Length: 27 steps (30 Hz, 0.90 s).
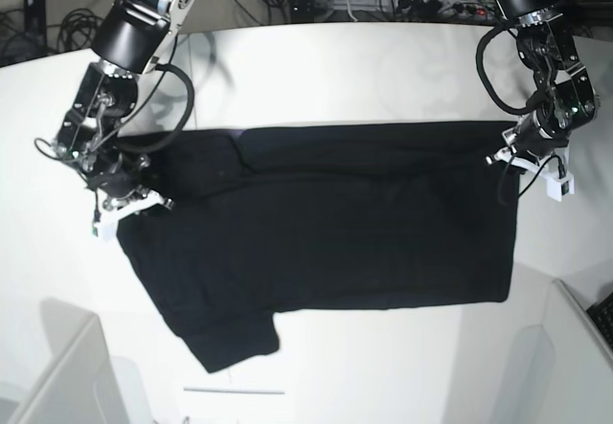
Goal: Fold the T-shirt properly
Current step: 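Lift the shirt by the shoulders and drag it toward the robot, then release and regrasp the shoulder edges with both grippers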
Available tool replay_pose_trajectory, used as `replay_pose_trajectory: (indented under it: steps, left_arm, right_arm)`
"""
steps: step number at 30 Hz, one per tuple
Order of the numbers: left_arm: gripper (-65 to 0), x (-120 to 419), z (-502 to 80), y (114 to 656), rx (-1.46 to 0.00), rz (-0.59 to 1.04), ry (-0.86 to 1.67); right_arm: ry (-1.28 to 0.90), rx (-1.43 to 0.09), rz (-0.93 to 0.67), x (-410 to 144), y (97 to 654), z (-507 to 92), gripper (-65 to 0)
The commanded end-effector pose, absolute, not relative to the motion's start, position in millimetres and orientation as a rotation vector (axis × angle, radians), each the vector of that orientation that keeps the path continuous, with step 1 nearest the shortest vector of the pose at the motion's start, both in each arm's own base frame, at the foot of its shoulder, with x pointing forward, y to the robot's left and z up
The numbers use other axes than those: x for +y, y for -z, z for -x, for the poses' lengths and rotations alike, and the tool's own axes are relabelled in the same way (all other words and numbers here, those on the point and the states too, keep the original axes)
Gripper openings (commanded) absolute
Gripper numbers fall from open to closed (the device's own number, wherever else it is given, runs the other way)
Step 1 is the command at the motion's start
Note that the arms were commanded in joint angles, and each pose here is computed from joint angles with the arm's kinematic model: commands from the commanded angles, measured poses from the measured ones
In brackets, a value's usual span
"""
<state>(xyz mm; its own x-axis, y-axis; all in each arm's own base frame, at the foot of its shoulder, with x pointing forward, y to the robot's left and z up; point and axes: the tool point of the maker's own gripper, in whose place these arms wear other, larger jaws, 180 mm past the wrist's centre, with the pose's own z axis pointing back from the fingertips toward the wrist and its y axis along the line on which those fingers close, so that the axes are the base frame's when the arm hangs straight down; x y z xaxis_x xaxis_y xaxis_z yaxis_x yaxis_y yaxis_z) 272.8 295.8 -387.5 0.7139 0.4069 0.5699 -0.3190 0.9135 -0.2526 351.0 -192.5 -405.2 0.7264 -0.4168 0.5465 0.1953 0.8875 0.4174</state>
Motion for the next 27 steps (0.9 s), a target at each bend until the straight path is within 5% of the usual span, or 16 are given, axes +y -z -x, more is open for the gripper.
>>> replay_pose_trajectory:
  steps: [1, 4, 6, 12, 15, 21, 27]
  left_arm:
    - [-65.0, 303.3, -282.1, 374.0, -0.713, 0.124, -0.394]
    - [-65.0, 303.9, -282.2, 373.7, -0.715, 0.123, -0.395]
    - [-65.0, 304.8, -282.0, 373.4, -0.716, 0.122, -0.398]
    - [-26.0, 306.2, -283.5, 369.3, -0.732, 0.119, -0.396]
    - [-13.5, 315.6, -285.7, 362.1, -0.791, 0.106, -0.424]
    - [-10.9, 341.3, -279.3, 336.6, -0.926, 0.049, -0.471]
    - [-11.0, 337.7, -245.1, 306.8, -1.040, 0.182, -0.410]
  right_arm:
    - [0.341, -0.749, -0.344, -198.7, 387.2, -364.8, -61.7]
    - [0.343, -0.749, -0.343, -199.2, 387.2, -364.7, -43.4]
    - [0.343, -0.751, -0.344, -199.2, 386.6, -364.9, -37.7]
    - [0.401, -0.811, -0.319, -215.5, 378.3, -365.2, -38.4]
    - [0.513, -0.868, -0.261, -239.6, 366.6, -360.3, -37.7]
    - [0.597, -0.953, -0.156, -266.5, 340.1, -336.1, -37.5]
    - [0.651, -0.976, -0.108, -266.5, 330.0, -294.8, -29.4]
